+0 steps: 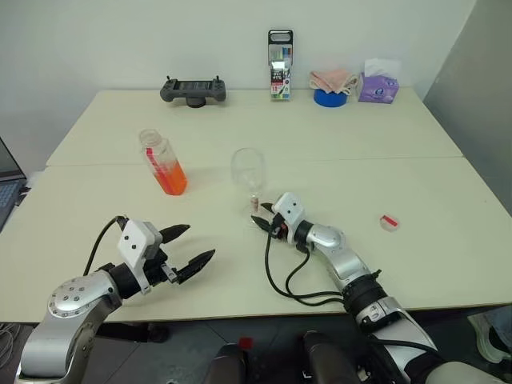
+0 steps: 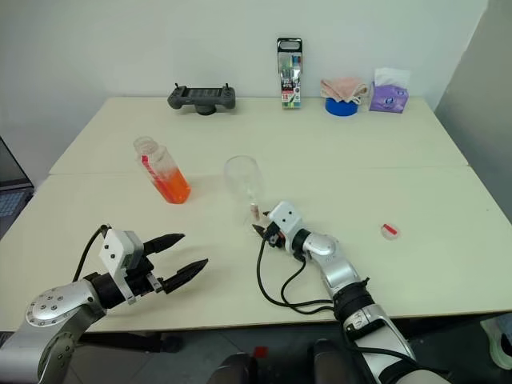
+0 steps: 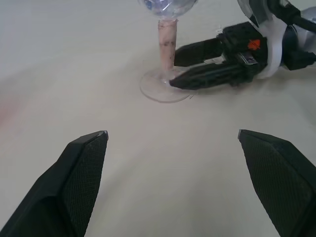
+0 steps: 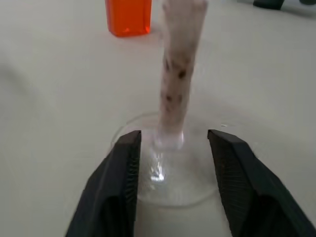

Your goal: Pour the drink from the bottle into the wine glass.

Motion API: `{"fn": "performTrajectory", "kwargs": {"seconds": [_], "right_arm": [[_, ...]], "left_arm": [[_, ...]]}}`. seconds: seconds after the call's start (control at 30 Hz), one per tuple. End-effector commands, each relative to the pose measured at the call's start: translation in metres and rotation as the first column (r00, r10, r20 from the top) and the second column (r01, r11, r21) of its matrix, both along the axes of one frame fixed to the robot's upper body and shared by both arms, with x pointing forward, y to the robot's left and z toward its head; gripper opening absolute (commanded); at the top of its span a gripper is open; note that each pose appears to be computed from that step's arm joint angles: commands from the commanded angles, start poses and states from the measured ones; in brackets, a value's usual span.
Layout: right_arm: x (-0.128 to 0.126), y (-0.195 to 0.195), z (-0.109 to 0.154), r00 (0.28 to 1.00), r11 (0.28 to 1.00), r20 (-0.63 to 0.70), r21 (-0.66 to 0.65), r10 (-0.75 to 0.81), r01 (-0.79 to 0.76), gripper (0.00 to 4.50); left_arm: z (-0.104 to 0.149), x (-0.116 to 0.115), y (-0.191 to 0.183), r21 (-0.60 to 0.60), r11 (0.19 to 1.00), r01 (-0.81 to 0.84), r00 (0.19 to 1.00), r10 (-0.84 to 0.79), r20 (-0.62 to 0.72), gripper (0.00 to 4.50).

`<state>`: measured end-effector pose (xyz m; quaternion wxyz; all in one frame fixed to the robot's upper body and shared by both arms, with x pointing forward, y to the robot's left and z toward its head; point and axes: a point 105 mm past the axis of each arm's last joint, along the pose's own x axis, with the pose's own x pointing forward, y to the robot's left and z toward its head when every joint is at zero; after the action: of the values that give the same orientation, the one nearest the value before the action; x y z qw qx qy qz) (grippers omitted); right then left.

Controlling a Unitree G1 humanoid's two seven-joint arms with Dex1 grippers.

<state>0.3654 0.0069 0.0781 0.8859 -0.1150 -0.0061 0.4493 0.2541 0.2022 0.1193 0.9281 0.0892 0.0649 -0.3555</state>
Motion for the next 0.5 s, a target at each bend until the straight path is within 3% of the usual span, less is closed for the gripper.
{"fn": "performTrajectory", "kwargs": {"seconds": [0.03,0.27,0.5], "right_arm": [[0.000,0.002,0.015,0.999,1.000,0.031,0.014,0.024,-0.024,2.88],[-0.018,-0.019,0.022,0.997,0.997,0.012,-0.024,0.072,-0.072,2.88],[-0.061,-0.104,0.068,0.996,0.988,-0.029,-0.129,0.082,-0.086,2.88]], "left_arm": [[0.005,0.005,0.002,-0.004,1.000,-0.016,0.999,0.016,0.040,4.50],[0.001,0.022,0.033,-0.043,0.973,-0.226,0.968,0.229,0.101,4.50],[0.012,0.041,0.059,-0.130,0.903,-0.409,0.884,0.428,0.191,4.50]]}}
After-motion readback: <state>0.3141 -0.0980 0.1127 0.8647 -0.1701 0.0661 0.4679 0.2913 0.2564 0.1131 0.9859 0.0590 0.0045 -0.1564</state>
